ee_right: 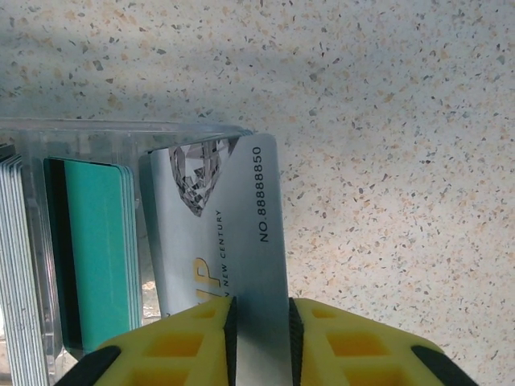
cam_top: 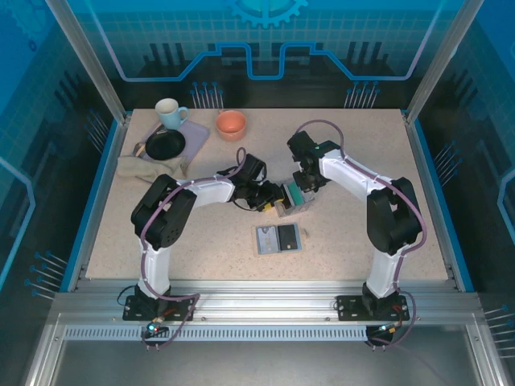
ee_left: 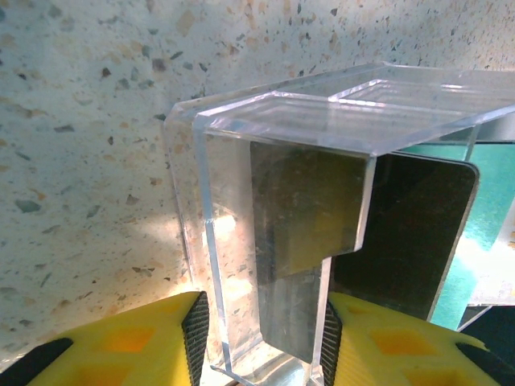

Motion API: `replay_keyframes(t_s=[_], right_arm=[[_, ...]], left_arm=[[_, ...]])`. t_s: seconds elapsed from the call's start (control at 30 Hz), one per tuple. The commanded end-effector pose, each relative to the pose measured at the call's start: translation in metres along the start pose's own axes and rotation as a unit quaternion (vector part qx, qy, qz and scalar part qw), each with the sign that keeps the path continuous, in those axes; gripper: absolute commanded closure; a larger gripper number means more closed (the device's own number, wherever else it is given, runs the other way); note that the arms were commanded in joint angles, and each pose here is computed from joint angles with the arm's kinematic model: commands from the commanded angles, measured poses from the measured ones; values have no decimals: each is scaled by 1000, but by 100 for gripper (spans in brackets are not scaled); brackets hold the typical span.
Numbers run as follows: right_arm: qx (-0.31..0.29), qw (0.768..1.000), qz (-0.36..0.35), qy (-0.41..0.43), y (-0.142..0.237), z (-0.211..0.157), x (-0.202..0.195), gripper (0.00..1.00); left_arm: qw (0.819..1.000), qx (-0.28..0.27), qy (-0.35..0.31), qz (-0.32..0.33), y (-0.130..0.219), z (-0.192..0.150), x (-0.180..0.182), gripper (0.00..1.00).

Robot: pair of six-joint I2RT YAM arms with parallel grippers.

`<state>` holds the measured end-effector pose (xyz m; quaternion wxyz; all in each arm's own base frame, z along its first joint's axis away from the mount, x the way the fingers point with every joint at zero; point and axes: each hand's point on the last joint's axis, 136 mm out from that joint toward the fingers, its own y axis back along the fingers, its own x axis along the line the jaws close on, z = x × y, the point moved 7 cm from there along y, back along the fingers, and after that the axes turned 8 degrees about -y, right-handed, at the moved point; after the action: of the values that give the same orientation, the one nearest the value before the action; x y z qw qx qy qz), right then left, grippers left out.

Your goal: Put the credit cards into the card holder

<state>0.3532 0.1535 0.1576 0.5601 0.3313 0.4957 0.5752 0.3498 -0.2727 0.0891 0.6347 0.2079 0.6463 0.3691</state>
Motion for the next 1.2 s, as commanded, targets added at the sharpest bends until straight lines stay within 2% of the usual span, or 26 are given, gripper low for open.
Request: replay_keyframes(t_s=[0.0,0.43,0.8,0.97,1.17], right_arm=[[-19,999,-29,9,18,2,-7,77],[-28,998,-46,17,24,3,-7,80],[-46,999,-25,3,41,2,-9,89],[-61,998,28,-21,61,0,-8,95],[-85,981,149,-90,91,-22,-9,100]], left_arm=[[1000,23,7,19,-4,-5,12,57],[1000,24,7,16,-5,-5,13,57],[1000,24,5,14,-4,-5,11,57],[1000,20,0,8,0,-5,8,56],[1000,4,-22,-19,20,-5,-10,47]])
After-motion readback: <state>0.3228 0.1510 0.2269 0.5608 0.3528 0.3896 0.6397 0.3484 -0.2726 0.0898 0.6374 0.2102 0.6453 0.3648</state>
